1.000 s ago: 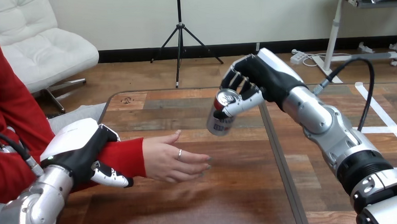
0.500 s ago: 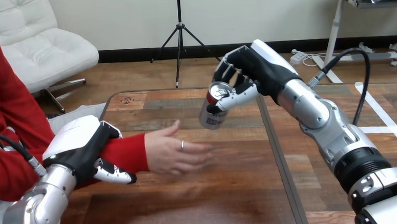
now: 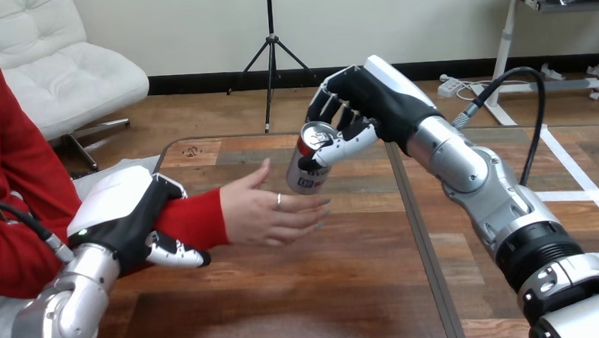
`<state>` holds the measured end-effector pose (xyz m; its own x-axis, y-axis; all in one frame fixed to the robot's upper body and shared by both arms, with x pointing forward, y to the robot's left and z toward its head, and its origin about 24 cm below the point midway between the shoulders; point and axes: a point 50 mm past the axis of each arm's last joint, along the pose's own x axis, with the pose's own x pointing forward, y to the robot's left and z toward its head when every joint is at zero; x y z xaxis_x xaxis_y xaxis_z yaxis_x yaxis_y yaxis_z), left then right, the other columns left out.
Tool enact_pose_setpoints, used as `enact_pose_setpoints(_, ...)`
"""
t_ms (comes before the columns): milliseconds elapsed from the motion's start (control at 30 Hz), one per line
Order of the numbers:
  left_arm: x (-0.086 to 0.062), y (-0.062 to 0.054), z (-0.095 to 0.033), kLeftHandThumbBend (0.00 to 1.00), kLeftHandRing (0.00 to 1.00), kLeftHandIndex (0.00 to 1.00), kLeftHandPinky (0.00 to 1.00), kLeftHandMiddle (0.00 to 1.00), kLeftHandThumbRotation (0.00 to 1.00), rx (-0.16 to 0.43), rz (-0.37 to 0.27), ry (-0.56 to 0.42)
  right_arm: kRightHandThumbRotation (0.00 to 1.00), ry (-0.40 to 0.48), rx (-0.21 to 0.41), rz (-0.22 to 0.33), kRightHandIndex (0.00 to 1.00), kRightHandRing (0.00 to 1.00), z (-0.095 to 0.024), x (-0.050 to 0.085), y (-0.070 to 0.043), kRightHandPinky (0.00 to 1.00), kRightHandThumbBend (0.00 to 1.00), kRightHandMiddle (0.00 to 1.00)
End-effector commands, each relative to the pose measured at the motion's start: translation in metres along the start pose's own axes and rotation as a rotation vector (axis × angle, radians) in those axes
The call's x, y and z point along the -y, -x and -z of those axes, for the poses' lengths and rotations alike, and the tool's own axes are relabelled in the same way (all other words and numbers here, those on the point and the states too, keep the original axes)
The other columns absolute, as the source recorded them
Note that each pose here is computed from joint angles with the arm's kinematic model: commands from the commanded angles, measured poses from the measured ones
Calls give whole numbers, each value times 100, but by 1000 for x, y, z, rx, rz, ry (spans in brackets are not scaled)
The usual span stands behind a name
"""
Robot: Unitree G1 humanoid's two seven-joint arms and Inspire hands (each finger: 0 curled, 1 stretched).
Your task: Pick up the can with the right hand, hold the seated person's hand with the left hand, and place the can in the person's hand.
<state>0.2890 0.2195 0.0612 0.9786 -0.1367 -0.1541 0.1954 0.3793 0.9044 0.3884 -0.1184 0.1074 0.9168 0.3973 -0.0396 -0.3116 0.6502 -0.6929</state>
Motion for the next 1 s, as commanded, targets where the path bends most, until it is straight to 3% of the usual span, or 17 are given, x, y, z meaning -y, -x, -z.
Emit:
enact_pose_setpoints(0,-87,-15,-62,76,31,36,26,36,0,274,-365,-22,0,-15,158,51,43,36,-33,13,-5,30,78,41)
enact_pose_setpoints(967,-95,-17,-70,72,30,36,25,36,0,295,-397,5,0,-20,192,1,43,34,-35,-2,-4,29,78,39)
